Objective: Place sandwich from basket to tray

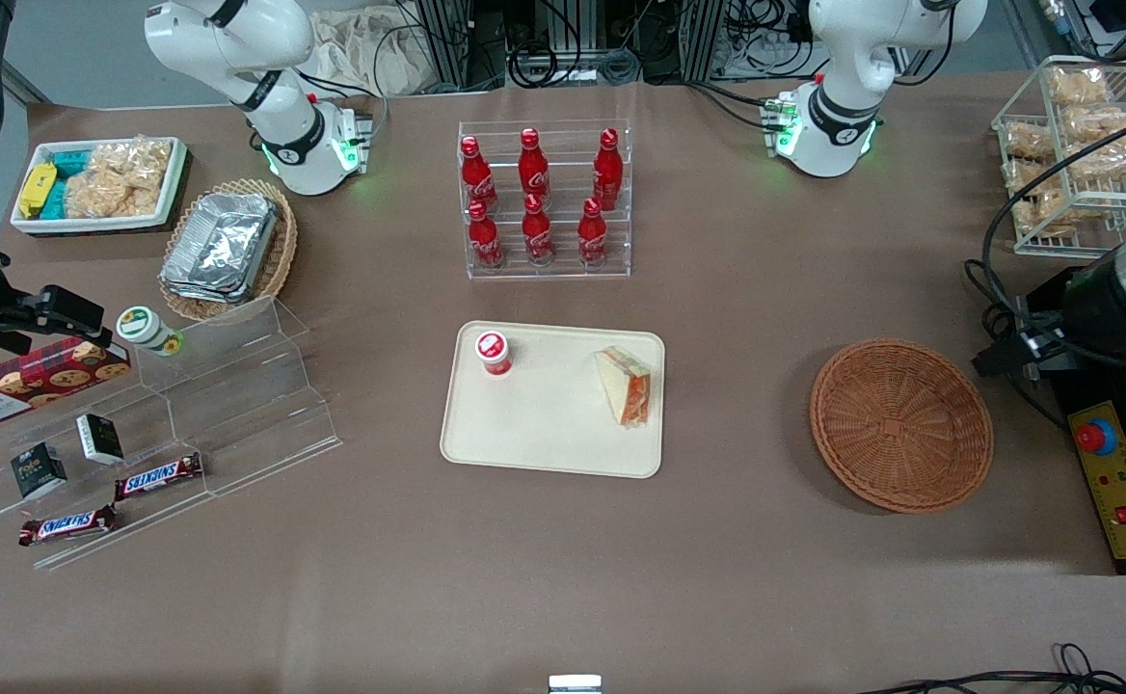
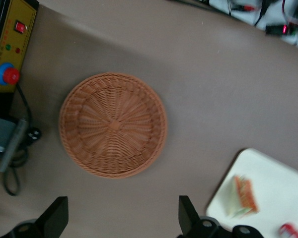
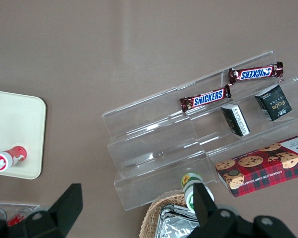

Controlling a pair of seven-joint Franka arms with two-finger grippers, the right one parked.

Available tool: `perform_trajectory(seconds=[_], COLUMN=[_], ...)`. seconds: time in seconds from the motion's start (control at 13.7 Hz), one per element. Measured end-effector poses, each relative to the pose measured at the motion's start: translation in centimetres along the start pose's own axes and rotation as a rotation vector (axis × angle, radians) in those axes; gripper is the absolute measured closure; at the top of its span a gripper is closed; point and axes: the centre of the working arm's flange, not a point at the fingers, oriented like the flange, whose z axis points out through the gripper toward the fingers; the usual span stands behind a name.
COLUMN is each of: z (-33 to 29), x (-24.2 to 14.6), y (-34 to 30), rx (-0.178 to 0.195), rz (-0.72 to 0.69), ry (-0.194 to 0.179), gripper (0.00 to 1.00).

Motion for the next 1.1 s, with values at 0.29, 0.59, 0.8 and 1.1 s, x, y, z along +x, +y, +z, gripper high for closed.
perform_trajectory(seconds=[0.29, 0.59, 0.8, 1.1], z=[1.0, 2.8, 2.4, 2.2], x=[-1.9, -5.8, -6.8, -6.8], y=[-4.6, -6.2, -6.0, -5.9], rx=[-0.02, -0.033, -0.034, -0.033], rz=[0.125, 0.146, 0.154, 0.157], ry=[0.035, 0.08, 0.088, 0.097], gripper=[0.0, 0.0, 0.0, 0.0])
